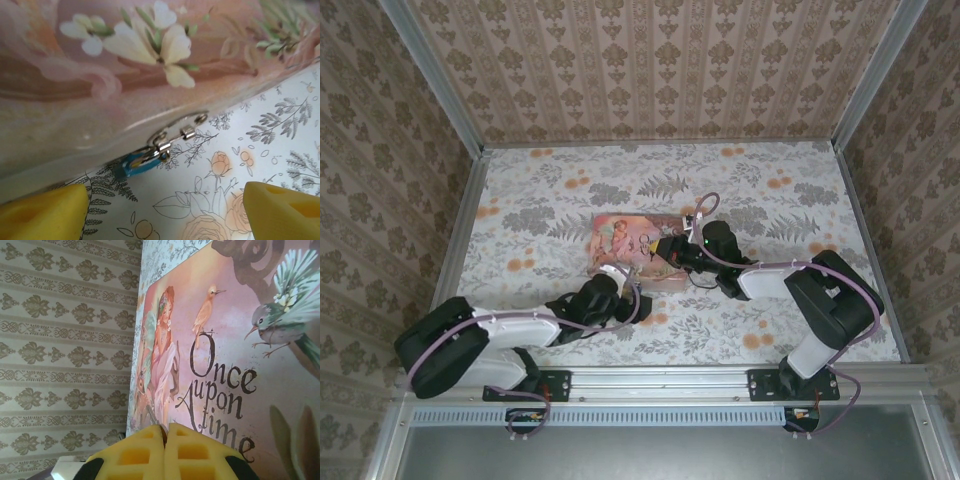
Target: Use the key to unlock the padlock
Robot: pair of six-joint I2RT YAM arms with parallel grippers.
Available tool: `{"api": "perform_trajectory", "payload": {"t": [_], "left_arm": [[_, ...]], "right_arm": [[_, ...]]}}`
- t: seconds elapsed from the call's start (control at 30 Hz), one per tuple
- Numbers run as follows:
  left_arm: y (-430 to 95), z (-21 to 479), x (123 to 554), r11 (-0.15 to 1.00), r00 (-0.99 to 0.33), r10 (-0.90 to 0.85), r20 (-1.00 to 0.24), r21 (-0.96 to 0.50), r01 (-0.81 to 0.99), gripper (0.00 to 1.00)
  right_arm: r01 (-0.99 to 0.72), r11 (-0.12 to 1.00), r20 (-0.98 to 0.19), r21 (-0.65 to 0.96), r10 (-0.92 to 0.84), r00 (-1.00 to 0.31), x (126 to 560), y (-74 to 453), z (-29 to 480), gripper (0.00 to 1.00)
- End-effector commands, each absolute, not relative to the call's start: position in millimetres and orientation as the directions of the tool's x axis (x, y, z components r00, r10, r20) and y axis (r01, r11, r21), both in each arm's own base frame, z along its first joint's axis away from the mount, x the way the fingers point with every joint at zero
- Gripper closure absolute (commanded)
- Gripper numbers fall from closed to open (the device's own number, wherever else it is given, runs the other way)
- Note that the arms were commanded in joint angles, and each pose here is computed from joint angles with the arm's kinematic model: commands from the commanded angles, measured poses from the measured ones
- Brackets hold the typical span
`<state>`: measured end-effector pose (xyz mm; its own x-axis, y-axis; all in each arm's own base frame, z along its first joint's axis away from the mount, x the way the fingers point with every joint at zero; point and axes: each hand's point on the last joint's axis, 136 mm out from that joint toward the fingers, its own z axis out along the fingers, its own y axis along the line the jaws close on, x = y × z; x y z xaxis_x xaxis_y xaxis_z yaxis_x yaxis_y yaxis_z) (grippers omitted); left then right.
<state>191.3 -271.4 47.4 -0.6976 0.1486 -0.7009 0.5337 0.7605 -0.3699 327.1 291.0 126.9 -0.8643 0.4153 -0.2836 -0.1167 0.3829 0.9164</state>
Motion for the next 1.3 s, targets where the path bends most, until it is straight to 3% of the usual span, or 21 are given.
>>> {"api": "perform_trajectory", "payload": {"t": [0.0, 1.27], "left_arm": [[-279, 48, 196, 0.742, -0.671, 0.158, -0.725, -0.36, 0.565, 0.18], [-312, 66, 226, 0.674, -0.634, 0.027, -0.773, -0.454, 0.583, 0.23]], "right_arm": [[-0.14, 0.368, -0.299, 0.919, 0.422, -0.856, 328, 293, 131, 1.0], [-0.099, 0.394, -0.275, 0.914, 0.421, -0.864, 324, 282, 108, 1.0]]}}
